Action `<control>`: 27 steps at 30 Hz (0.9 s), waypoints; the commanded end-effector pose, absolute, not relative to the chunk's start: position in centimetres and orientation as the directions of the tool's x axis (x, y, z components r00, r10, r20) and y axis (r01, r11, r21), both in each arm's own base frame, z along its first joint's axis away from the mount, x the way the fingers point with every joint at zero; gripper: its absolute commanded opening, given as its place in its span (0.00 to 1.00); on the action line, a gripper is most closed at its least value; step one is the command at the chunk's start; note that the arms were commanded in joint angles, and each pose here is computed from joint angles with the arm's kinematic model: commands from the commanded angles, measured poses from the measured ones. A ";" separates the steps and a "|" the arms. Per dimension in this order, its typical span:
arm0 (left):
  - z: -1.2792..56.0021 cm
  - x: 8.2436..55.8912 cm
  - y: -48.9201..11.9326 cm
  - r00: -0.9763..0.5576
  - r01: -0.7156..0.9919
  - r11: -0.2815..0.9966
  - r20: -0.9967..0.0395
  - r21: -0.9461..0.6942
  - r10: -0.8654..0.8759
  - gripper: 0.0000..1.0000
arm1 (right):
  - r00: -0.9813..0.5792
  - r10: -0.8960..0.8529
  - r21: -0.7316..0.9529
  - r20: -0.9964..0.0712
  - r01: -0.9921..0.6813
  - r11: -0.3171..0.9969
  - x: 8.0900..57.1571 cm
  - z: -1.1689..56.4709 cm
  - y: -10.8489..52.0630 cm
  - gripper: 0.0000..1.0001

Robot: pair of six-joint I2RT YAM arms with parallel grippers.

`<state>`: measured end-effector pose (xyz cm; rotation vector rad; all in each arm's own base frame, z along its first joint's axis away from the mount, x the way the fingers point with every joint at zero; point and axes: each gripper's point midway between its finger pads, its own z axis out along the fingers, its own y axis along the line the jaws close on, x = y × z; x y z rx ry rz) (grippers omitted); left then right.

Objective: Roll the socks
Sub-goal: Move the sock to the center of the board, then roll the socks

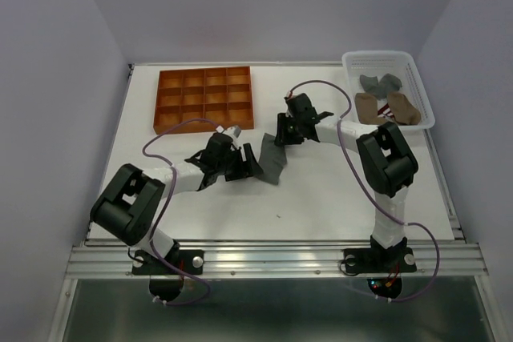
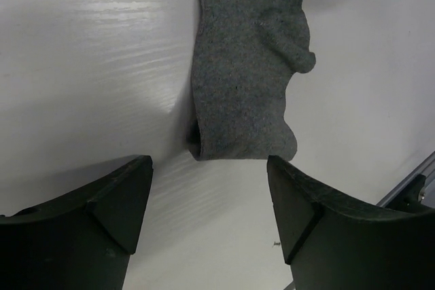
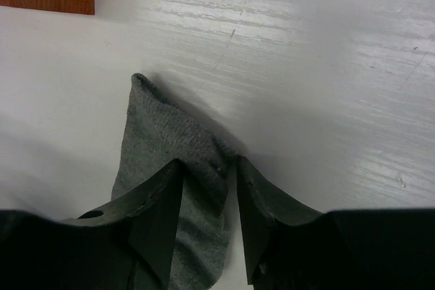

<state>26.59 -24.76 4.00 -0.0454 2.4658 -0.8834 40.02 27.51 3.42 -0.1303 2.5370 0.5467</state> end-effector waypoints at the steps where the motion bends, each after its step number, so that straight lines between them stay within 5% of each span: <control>1: 4.7 27.9 -26.1 -0.849 0.190 0.773 -0.497 -0.605 -0.180 0.75 | -0.831 0.041 0.393 -0.554 -0.217 0.894 40.9 4.8 28.7 0.41; 5: 4.6 27.9 -27.2 -0.865 0.200 0.765 -0.477 -0.612 -0.155 0.48 | -0.822 0.054 0.395 -0.567 -0.213 0.893 41.4 5.4 28.3 0.36; 6: 4.7 28.0 -27.4 -0.866 0.201 0.761 -0.475 -0.616 -0.155 0.28 | -0.812 0.059 0.394 -0.580 -0.217 0.893 41.5 5.9 28.3 0.26; 9: 5.3 27.8 -27.4 -0.862 0.203 0.757 -0.480 -0.621 -0.164 0.00 | -0.780 0.058 0.417 -0.623 -0.268 0.868 41.6 8.0 28.8 0.08; 12: 7.3 28.7 -27.3 -0.828 0.211 0.755 -0.524 -0.621 -0.200 0.00 | -0.751 0.038 0.430 -0.659 -0.335 0.838 41.2 9.5 29.3 0.01; 20: 12.1 28.3 -22.6 -0.806 0.041 0.874 -0.533 -0.485 -0.258 0.00 | -0.639 0.077 0.480 -0.765 -0.487 0.730 37.8 16.9 32.3 0.01; 26: 15.2 24.7 -15.9 -0.812 -0.152 0.944 -0.506 -0.294 -0.289 0.00 | -0.730 0.201 0.678 -0.654 -0.447 0.583 32.0 20.0 32.7 0.01; 27: 15.6 24.8 -15.1 -0.799 -0.169 0.950 -0.527 -0.263 -0.288 0.10 | -0.732 0.220 0.693 -0.644 -0.437 0.574 31.8 20.1 32.6 0.01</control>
